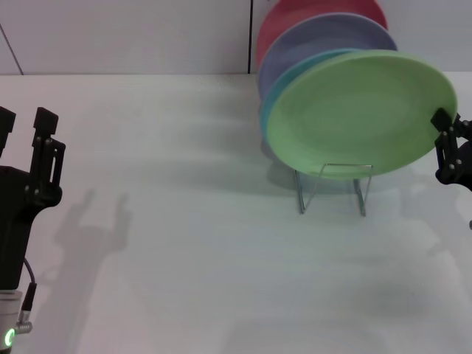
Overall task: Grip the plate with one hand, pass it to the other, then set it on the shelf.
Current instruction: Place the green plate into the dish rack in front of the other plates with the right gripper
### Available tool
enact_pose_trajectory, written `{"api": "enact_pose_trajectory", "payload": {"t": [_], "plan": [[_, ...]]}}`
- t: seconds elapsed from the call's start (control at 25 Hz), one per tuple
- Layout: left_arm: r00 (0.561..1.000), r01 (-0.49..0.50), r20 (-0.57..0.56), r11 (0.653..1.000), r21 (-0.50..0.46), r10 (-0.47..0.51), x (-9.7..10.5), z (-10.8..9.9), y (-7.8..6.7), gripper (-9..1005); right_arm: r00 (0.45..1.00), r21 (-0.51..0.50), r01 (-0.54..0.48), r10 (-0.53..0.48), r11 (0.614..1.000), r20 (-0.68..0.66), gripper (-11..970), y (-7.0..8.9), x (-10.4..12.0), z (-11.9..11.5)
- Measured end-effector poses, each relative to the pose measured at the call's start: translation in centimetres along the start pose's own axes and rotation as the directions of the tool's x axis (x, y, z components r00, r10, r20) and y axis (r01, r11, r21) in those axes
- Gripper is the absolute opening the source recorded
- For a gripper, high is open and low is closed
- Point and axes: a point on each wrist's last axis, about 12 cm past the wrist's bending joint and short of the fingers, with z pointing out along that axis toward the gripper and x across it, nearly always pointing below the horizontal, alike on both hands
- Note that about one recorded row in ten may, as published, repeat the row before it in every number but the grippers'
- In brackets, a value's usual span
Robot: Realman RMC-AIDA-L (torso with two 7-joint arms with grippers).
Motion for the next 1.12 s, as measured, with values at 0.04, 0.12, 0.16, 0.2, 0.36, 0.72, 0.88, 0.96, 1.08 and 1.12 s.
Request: {"api": "enact_pose_trajectory", "payload": {"t": [0.04, 0.12, 0.16, 0.2, 0.36, 0.72, 0.88, 0.96, 1.08, 1.12], "plan": [[1.000, 0.000, 0.000, 1.000, 0.000, 0.000, 0.00, 0.00, 0.00, 609, 1.000, 0.000, 0.002, -0.002, 1.000, -0.001, 61, 0.02, 0.02, -0.01], [1.000, 0.000, 0.000, 1.000, 0.001, 0.000, 0.00, -0.01, -0.01, 613, 1.000, 0.003, 0.014, -0.014, 1.000, -0.002, 63, 0.09, 0.09, -0.13], [1.000, 0.001, 0.000, 1.000, 0.002, -0.001, 0.00, -0.01, -0.02, 615, 1.000, 0.005, 0.022, -0.022, 1.000, -0.003, 64, 0.15, 0.13, -0.20], [1.000, 0.001, 0.001, 1.000, 0.002, -0.001, -0.01, -0.02, -0.04, 616, 1.000, 0.007, 0.028, -0.028, 1.000, -0.004, 65, 0.21, 0.17, -0.28], [1.000, 0.009, 0.001, 1.000, 0.005, -0.009, -0.03, -0.09, -0.09, 624, 0.999, 0.012, 0.034, -0.034, 0.999, 0.003, 68, 0.47, 0.24, -0.54], [1.000, 0.014, 0.001, 1.000, 0.005, -0.014, -0.11, -0.33, -0.08, 640, 0.999, 0.016, 0.033, -0.033, 0.999, 0.003, 75, 0.53, 0.33, -0.77], [1.000, 0.017, 0.004, 1.000, 0.005, -0.017, -0.16, -0.39, -0.12, 647, 0.999, 0.020, 0.032, -0.032, 0.999, -0.004, 79, 0.51, 0.44, -0.80], [1.000, 0.018, 0.005, 1.000, 0.006, -0.018, -0.17, -0.40, -0.14, 651, 0.999, 0.019, 0.032, -0.032, 0.999, -0.003, 80, 0.54, 0.43, -0.80], [1.000, 0.018, 0.010, 1.000, 0.006, -0.018, -0.23, -0.42, -0.14, 656, 0.999, 0.014, 0.036, -0.036, 0.999, 0.008, 83, 0.62, 0.34, -0.88], [1.000, 0.018, 0.011, 1.000, 0.006, -0.018, -0.26, -0.42, -0.14, 658, 0.999, 0.013, 0.038, -0.038, 0.999, 0.012, 85, 0.62, 0.32, -0.93]]}}
